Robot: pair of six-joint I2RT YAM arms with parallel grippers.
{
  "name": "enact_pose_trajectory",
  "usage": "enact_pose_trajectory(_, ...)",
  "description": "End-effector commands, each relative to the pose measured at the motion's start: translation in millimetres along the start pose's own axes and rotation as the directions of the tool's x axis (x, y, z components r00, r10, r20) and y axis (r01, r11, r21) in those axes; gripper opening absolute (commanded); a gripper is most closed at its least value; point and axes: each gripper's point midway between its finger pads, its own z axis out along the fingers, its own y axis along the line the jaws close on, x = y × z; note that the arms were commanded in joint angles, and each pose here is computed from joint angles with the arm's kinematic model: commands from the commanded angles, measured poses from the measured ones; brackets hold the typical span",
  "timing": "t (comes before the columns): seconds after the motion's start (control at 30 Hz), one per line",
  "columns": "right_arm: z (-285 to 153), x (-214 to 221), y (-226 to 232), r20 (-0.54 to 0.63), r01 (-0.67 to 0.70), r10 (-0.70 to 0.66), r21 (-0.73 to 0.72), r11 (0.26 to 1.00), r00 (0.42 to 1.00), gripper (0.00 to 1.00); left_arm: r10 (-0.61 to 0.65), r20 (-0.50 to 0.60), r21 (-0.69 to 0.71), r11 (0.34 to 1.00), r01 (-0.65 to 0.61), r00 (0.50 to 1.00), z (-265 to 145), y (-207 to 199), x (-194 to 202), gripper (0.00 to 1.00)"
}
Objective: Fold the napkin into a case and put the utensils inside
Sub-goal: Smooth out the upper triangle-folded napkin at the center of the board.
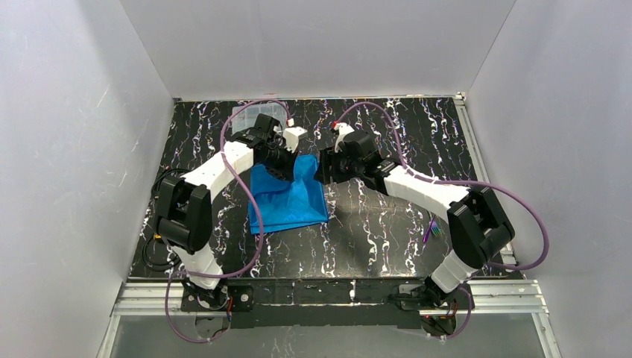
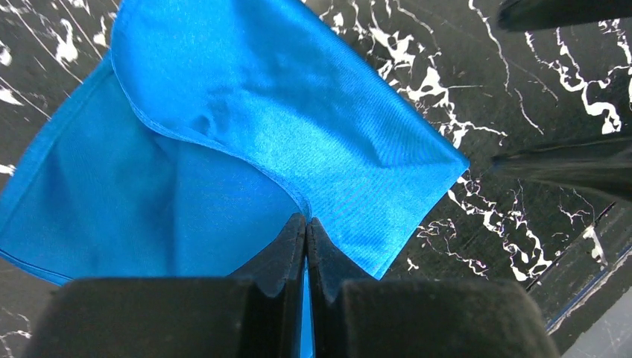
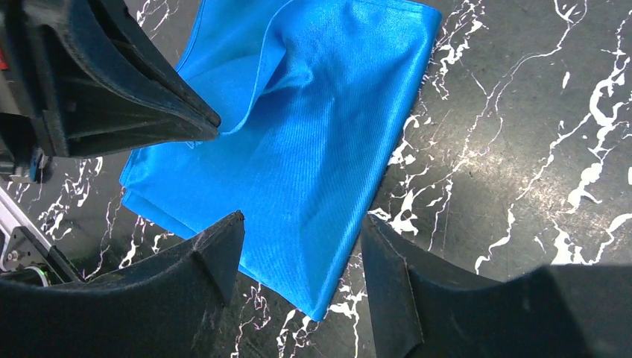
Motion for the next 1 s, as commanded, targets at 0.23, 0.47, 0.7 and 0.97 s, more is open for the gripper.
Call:
enact_pose_trajectory(0.23, -12, 2, -34, 0.009, -0.088, 0.087, 0.099, 0.991, 0.996, 0.66, -0.130, -0.019, 0.176, 0.976, 0.132, 0.991, 8, -38, 13, 0.00)
enact_pose_trajectory(0.47, -18, 5, -47, 0.018, -0.115, 0.113, 0.141, 0.983, 0.993, 0.66, -0.164, -0.043, 0.225, 0.960, 0.169, 0.986, 25, -47, 17, 0.00)
enact_pose_trajectory(0.7, -16, 12, -51, 0.008, -0.123, 0.123, 0.152, 0.981, 0.992, 0.66, -0.159, -0.062, 0.247, 0.954, 0.170, 0.985, 35, -58, 21, 0.00)
enact_pose_trajectory(0.97, -14, 16, -52, 0.004, -0.128, 0.129, 0.150, 0.980, 0.992, 0.66, -0.121, -0.092, 0.271, 0.952, 0.142, 0.988, 48, -75, 28, 0.00)
